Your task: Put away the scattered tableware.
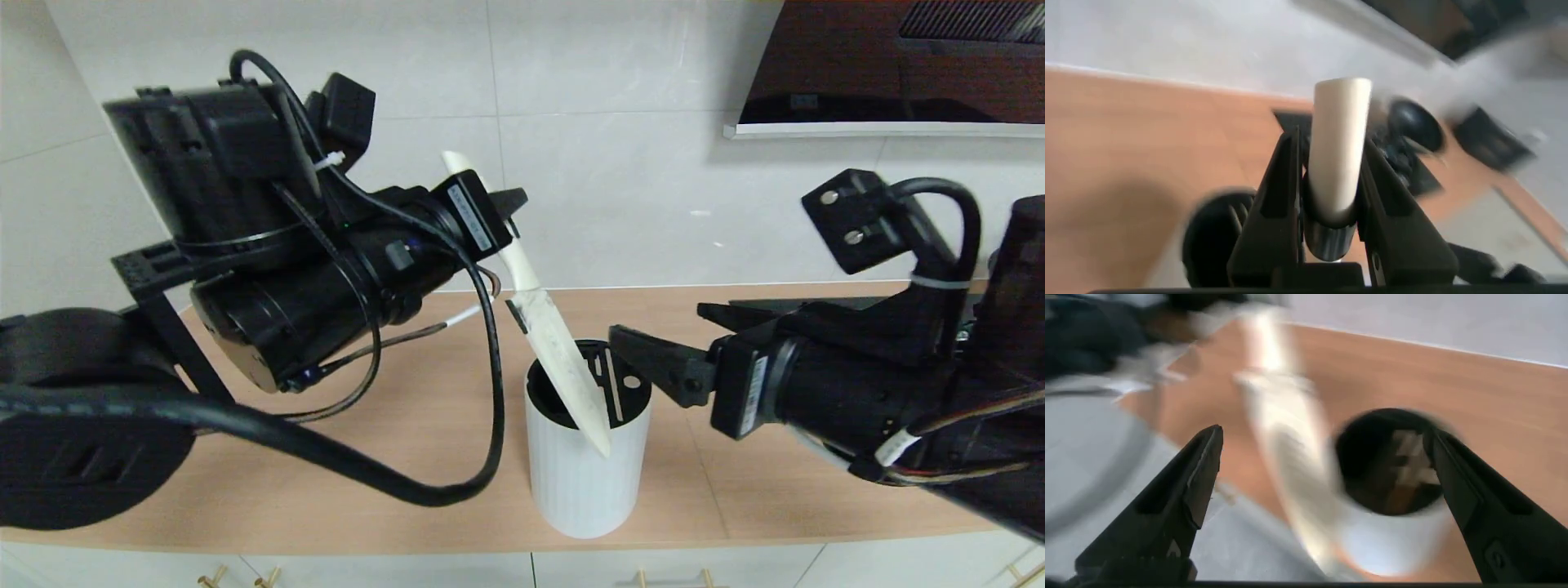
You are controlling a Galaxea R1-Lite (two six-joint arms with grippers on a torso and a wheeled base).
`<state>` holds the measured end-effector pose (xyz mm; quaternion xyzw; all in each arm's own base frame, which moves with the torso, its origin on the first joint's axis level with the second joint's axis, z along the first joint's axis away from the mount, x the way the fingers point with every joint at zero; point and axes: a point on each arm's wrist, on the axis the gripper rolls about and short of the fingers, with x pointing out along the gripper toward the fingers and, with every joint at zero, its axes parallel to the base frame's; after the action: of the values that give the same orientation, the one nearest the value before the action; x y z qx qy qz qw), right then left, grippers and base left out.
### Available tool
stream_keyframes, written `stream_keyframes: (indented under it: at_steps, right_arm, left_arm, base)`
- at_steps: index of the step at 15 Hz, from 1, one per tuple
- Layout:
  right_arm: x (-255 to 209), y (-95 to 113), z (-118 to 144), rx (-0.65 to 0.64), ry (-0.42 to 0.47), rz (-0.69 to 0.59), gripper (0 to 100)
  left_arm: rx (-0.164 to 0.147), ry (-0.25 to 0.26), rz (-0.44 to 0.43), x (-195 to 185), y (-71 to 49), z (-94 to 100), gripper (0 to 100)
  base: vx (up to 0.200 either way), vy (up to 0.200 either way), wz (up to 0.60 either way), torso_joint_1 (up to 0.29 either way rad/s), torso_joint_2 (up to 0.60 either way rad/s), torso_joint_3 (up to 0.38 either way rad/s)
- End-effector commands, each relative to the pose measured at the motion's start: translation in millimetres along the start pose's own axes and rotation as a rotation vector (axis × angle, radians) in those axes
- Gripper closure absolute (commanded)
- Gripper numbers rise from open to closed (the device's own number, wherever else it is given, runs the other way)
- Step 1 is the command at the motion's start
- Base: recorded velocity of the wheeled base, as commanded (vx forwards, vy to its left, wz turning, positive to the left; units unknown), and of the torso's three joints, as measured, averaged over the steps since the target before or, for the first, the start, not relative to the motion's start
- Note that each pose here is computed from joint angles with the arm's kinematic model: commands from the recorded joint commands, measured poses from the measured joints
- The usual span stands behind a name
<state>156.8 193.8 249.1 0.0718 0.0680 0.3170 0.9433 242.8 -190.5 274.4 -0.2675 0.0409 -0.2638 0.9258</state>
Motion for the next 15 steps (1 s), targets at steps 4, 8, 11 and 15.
stream_keyframes:
  at_steps: [4,8,11,15]
  right_arm:
    - [-25,-30,25,0.018,-0.061,-0.088,0]
    - [-20,-38,23,0.017,-0.051,-0.124,0]
    - [-16,-38,19,0.014,-0.033,-0.128,0]
    - [-16,-38,18,0.014,-0.03,-0.128,0]
  left_arm:
    - [0.168,-0.091,0.057,2,-15.9,33.0,100]
    - [0.312,-0.099,0.175,12,-13.2,20.5,100]
    - [0.347,-0.133,0.249,18,-16.9,11.4,100]
    - [0.391,-0.209,0.255,42,-23.5,-22.9,100]
  base:
    - [0.0,0.0,0.0,0.0,0.0,0.0]
    - [0.0,0.0,0.0,0.0,0.0,0.0]
    - [0.0,0.0,0.0,0.0,0.0,0.0]
    - [0.0,0.0,0.0,0.0,0.0,0.0]
